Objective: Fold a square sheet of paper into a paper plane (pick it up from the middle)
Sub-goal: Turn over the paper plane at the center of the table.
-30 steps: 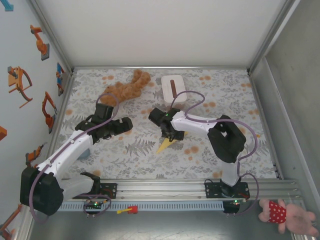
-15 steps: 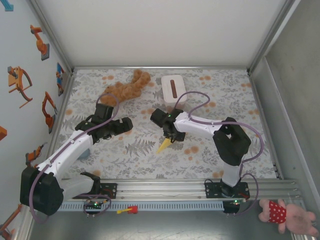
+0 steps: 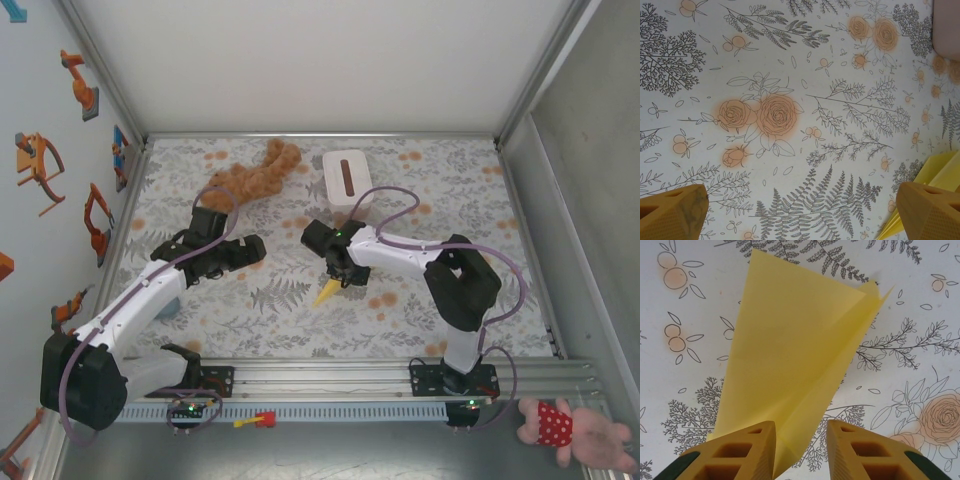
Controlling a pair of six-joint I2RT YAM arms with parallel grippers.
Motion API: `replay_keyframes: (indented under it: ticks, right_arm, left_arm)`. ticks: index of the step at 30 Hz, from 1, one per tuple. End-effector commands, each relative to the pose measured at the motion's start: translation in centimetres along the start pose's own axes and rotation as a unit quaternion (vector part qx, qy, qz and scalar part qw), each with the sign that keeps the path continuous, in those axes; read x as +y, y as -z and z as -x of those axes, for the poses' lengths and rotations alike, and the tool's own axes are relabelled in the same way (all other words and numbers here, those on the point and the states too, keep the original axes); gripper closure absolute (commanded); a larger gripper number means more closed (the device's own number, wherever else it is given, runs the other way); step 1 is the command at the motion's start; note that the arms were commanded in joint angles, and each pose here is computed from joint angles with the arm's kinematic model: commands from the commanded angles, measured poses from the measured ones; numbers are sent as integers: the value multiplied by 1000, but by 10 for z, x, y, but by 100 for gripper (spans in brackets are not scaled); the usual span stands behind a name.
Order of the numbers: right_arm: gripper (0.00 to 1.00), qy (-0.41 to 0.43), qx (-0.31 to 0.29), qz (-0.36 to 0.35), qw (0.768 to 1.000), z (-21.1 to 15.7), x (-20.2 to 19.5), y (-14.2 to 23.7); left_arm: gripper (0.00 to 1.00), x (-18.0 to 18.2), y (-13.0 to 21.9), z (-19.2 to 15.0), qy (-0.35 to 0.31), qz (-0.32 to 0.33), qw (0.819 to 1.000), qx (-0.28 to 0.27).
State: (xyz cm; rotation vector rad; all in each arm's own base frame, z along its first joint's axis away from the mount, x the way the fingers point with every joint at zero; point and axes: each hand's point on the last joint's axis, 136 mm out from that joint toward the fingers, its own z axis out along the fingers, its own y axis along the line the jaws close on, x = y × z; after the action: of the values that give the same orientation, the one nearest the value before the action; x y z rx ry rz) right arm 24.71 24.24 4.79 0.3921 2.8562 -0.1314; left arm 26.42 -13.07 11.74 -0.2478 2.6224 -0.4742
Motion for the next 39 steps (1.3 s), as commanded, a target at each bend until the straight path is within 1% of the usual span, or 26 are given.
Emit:
replay_keyframes:
  ticks: [1,8,12,15,17,20,23,29,32,35,37,39]
  right_arm:
    - [70,-14,-2,-15,1000,-4,-6,-6]
    - [80,-13,-9,-17,1000,-3,-9,-6]
    - [88,-11,-39,-2,999,10,-7,6]
    - [99,4,-68,11,998,25,-4,21]
    - [100,20,-84,25,996,34,-1,32]
    - [100,53,-103,79,990,44,16,49]
    - [100,79,-117,153,978,51,37,68]
    - [100,104,-126,298,940,52,75,89]
    - [100,99,-109,358,922,47,86,85]
    - [100,90,-85,395,910,40,91,68]
    - [100,79,-65,406,908,35,91,52]
    - [100,66,-50,424,902,32,90,41]
  left_arm:
    - [4,3,-1,-6,-8,3,1000,13]
    - [4,2,-2,-6,-7,2,1000,15]
    - [4,1,0,-5,-6,-2,1000,16]
    - [4,-1,1,-5,-4,-5,1000,17]
    - [4,-2,0,-5,-1,-8,1000,18]
    - [4,-2,0,-4,10,-12,1000,16]
    - [4,-1,1,-2,25,-14,1000,11]
    - [4,-5,2,3,56,-32,998,-5]
    - [4,-11,0,3,68,-52,996,-7]
    - [2,-16,-5,0,77,-71,994,0]
    - [0,-22,-9,-4,83,-86,993,10]
    - [2,-27,-15,-8,88,-97,991,22]
